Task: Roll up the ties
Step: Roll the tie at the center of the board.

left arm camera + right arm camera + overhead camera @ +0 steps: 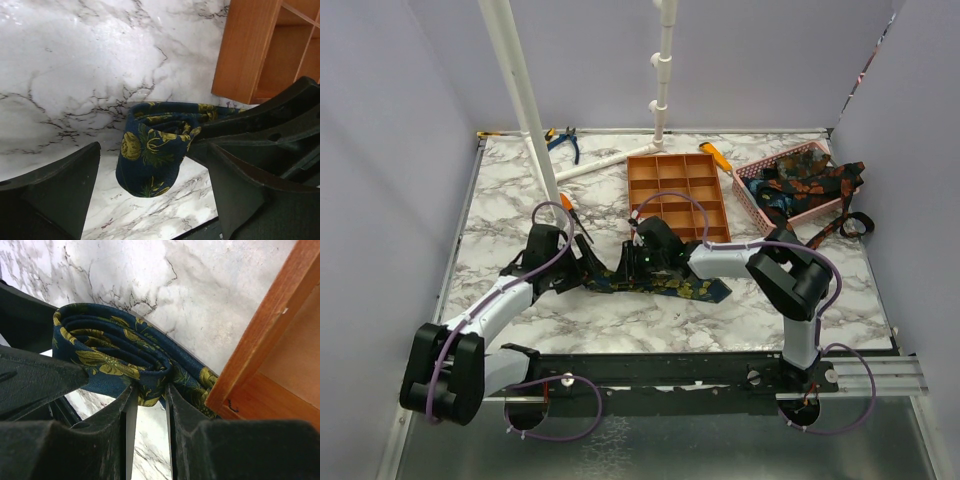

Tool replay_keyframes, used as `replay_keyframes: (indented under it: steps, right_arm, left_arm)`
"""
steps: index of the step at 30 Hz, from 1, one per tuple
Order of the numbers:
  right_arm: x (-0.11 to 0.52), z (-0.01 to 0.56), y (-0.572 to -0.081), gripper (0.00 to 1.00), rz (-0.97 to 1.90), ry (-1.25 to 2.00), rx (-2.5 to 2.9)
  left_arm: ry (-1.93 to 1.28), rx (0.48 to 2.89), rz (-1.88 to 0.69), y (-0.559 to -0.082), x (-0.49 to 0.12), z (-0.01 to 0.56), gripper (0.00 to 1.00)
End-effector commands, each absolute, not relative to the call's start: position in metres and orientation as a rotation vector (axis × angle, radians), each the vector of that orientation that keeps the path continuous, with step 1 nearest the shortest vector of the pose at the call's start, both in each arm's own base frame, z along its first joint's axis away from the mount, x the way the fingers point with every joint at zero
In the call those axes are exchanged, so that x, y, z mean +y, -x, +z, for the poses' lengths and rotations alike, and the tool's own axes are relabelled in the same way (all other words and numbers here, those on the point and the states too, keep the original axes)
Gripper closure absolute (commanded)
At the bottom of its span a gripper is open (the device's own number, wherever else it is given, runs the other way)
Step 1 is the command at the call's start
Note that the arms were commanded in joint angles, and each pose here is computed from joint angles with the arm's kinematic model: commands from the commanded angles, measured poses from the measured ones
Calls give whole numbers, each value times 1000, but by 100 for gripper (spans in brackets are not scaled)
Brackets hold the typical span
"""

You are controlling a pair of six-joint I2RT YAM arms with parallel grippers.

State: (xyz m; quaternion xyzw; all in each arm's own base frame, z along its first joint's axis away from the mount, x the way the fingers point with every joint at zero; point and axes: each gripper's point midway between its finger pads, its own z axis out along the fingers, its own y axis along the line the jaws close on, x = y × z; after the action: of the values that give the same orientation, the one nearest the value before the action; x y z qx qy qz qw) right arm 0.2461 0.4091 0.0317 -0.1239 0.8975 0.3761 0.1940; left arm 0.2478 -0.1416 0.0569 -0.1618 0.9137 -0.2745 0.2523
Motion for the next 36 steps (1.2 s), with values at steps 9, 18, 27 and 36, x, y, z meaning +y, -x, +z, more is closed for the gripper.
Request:
replay_keyframes:
  steps: [9, 18, 27, 36]
  right_arm:
    - [380, -8, -228, 73, 1029, 360, 2634]
    - [380, -9, -230, 73, 1056, 362, 2633]
    - [384, -2, -232, 74, 1086, 363, 2618]
    - [370, 32, -237, 57, 1012, 320, 2570]
  left_arm:
    - [300, 2441, -936, -244, -165, 62, 34]
    - [266, 2405, -1053, -241, -178, 66, 42]
    - [240, 2390, -1094, -239, -183, 68, 74]
    - [242, 2418, -913, -242, -170, 67, 100]
